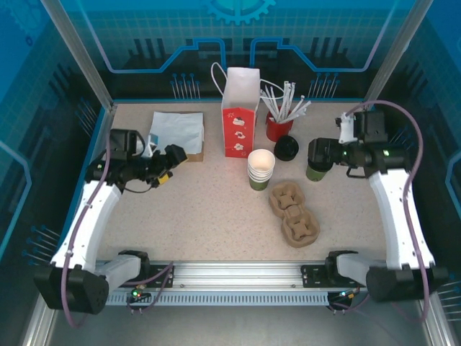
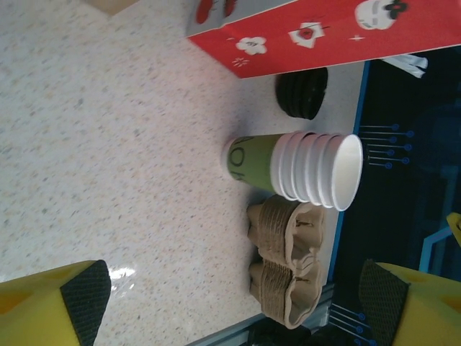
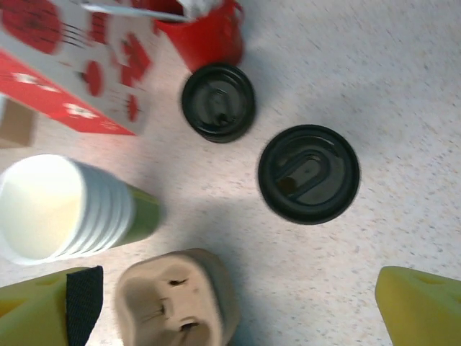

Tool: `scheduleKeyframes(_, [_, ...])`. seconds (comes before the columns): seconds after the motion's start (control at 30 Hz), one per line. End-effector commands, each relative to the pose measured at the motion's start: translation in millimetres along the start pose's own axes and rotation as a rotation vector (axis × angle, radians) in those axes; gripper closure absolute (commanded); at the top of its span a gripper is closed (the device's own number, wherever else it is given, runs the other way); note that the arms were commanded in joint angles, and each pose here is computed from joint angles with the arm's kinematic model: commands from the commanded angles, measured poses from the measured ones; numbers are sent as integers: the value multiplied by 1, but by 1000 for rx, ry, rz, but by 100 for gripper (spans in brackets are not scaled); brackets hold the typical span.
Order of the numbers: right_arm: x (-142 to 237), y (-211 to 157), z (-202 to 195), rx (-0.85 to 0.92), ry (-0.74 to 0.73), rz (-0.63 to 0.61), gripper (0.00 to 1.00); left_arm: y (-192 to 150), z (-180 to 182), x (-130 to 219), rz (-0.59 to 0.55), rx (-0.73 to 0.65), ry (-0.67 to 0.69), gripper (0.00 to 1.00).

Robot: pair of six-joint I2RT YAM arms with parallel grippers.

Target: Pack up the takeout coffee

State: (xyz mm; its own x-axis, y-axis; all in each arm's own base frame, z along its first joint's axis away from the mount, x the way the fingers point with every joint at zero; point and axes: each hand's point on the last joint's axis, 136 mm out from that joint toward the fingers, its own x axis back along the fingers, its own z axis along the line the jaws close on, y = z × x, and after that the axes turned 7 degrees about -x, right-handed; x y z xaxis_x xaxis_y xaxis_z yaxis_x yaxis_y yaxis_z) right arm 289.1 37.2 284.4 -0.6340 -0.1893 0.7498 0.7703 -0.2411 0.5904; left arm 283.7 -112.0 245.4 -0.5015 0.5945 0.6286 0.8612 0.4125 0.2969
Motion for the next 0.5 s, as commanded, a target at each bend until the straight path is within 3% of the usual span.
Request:
scheduleKeyframes(0.0, [12,-25,28,-31,173,21,1,22,-16,-1,-49,-87,45,9])
scheduleKeyframes(0.13, [26,-50,37,-71,259,23,4,52,-43,-10,-91,-165,65,10])
scheduleKeyframes(0.47, [20,-77,20,-130,204,39,5,126,-98,-66,-128,-309,173,12])
